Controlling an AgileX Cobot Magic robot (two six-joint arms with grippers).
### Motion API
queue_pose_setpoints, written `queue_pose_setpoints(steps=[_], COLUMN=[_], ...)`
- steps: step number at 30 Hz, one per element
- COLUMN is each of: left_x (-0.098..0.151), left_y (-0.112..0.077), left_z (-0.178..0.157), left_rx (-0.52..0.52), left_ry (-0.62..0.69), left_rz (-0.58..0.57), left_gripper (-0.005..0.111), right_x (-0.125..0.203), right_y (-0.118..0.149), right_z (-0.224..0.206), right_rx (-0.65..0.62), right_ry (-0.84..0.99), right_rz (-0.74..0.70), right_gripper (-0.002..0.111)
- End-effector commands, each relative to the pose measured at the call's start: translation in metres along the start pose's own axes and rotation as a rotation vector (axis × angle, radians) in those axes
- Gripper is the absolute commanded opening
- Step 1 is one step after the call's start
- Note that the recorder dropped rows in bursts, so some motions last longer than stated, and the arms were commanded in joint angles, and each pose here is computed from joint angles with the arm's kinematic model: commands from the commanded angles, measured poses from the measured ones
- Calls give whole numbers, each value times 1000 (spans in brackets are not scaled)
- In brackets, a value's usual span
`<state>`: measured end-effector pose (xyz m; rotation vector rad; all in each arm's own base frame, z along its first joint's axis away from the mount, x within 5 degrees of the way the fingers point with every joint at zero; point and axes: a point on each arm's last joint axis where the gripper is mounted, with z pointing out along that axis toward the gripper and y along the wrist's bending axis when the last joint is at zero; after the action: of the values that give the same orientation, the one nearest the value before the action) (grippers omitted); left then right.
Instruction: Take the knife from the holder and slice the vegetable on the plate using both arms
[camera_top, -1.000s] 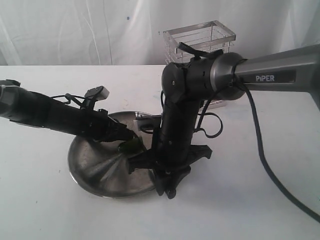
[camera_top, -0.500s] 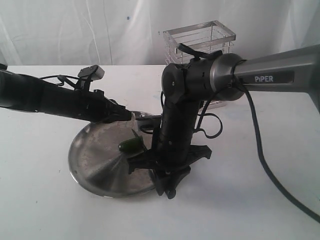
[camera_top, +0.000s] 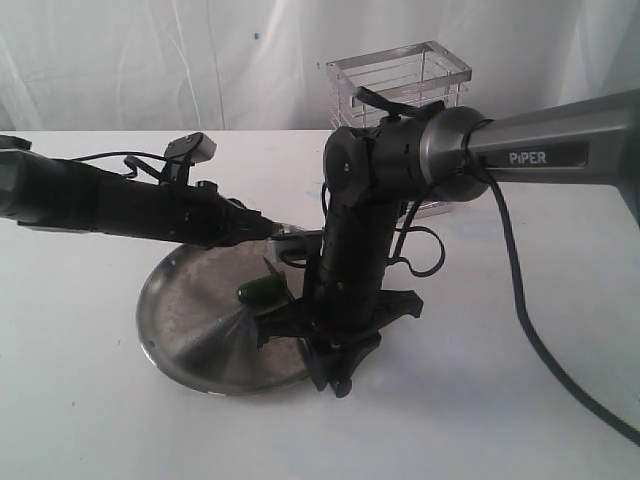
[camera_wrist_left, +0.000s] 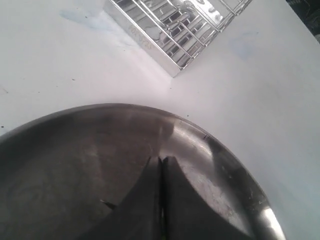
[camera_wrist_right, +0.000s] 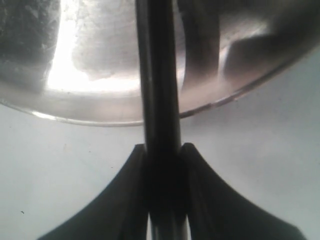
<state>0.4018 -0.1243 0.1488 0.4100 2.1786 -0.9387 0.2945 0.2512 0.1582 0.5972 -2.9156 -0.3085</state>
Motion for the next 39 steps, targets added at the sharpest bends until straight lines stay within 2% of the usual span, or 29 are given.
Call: queue_pose_setpoints(steps=[1, 11, 16, 21, 26, 30, 34, 39], left_x=[4, 20, 22, 31, 43, 47, 45, 25], left_y=[0, 11, 12, 12, 14, 14, 13, 3], left_z=[7, 18, 18, 16, 14, 12, 11, 2], left_rx=[44, 43, 40, 38, 23, 13, 15, 10], left_ry=[3, 43, 61, 164, 295, 348, 342, 252], left_rz=[-11, -40, -1, 36, 24, 8, 12, -5], left_gripper=[0, 0, 0, 0, 0, 0, 0, 0], right_x=[0, 0, 0, 0, 0, 1, 5, 6], right_y=[-1, -1, -1, -2, -2, -2, -3, -4], right_z=[0, 0, 0, 0, 0, 0, 0, 0], right_rx=[5, 5, 5, 14, 18, 19, 31, 36], right_ry=[-3, -5, -5, -6, -4, 6, 49, 56], right_rz=[2, 2, 2, -3, -5, -5, -8, -10], right_gripper=[0, 0, 0, 0, 0, 0, 0, 0])
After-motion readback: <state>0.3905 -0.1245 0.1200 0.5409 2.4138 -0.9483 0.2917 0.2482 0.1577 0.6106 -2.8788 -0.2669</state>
